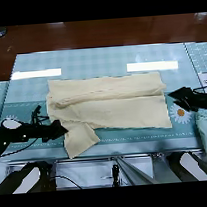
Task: Fold the shirts.
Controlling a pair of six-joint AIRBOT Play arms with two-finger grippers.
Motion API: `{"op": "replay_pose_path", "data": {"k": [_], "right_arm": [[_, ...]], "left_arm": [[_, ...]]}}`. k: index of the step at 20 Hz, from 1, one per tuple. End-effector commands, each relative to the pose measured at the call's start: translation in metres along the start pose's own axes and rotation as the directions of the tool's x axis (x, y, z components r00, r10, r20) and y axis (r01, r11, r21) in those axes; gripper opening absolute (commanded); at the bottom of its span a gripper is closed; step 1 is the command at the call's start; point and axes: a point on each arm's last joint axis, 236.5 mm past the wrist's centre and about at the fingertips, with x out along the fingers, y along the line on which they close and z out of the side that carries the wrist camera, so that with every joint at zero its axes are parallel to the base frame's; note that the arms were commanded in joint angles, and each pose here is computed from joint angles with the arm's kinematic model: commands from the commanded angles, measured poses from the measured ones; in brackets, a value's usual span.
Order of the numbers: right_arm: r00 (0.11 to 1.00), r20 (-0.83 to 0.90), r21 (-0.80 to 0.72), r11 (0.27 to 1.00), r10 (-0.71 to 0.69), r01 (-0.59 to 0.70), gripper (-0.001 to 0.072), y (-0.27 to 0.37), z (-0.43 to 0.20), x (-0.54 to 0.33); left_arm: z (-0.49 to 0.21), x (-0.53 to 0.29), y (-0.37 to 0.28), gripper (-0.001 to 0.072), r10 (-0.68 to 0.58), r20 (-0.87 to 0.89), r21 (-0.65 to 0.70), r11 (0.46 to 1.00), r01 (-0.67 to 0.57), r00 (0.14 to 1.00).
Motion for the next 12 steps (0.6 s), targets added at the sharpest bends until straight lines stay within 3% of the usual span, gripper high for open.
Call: {"op": "replay_pose_path", "data": {"k": [1, 4, 7, 12], "right_arm": [[0.939, -0.196, 0.142, 0.939, -0.283, 0.313, 0.0631, -0.084, -0.05, -0.024], [0.829, -0.394, 0.032, 0.896, -0.396, 0.443, 0.0631, -0.101, -0.095, -0.025], [0.775, -0.502, -0.067, 0.911, -0.384, 0.408, 0.0631, -0.088, -0.115, -0.009], [0.797, -0.499, -0.063, 0.931, -0.341, 0.36, 0.0631, -0.08, -0.11, 0.018]], "left_arm": [[-0.007, 0.004, -0.02, 0.0022, -0.053, -0.032, 0.047, 0.997, 0.054, 0.998], [0.002, -0.002, -0.027, 0.0022, -0.062, -0.01, 0.069, 0.996, 0.062, 0.998], [0.005, -0.004, -0.028, 0.0023, -0.062, -0.003, 0.075, 0.995, 0.063, 0.998], [0.005, -0.004, -0.028, 0.0023, -0.062, -0.001, 0.075, 0.995, 0.062, 0.998]]}}
